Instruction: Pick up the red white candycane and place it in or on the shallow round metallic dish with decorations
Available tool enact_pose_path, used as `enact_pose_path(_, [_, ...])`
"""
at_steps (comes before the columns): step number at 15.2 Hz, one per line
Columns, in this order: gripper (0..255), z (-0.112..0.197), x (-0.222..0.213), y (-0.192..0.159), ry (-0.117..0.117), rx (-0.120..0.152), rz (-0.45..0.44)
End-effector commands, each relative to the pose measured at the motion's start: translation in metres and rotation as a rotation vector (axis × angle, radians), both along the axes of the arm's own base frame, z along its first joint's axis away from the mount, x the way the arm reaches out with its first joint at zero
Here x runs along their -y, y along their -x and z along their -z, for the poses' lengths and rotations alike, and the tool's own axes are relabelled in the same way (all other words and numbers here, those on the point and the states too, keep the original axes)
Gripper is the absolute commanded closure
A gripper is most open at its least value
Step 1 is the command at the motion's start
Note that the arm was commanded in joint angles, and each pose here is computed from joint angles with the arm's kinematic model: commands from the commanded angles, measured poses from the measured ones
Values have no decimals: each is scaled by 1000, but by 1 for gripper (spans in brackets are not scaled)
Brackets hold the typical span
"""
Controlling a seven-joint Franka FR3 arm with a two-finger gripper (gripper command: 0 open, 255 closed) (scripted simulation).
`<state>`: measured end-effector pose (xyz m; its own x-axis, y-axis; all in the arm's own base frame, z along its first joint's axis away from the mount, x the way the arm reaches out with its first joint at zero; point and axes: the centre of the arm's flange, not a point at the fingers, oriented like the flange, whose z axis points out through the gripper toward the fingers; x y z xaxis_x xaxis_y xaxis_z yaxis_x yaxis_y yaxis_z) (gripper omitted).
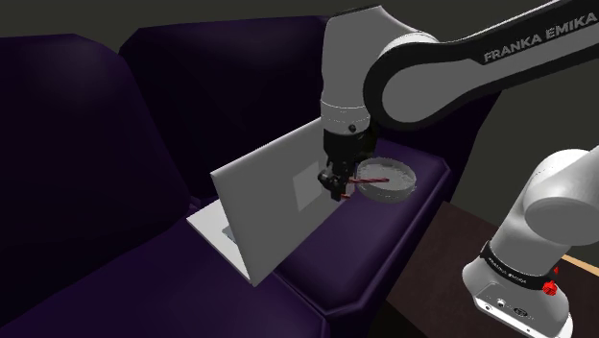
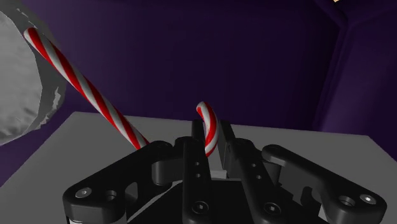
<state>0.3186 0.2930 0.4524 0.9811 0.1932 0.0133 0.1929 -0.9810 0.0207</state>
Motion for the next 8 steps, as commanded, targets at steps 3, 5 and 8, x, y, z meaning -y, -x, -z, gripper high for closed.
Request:
enact_pose_path(3, [255,1,49,-11,0,0,-1])
enact_pose_path(5, [255,0,75,-18,0,0,-1])
enact_pose_path(8, [255,-2,113,-27,0,0,-1])
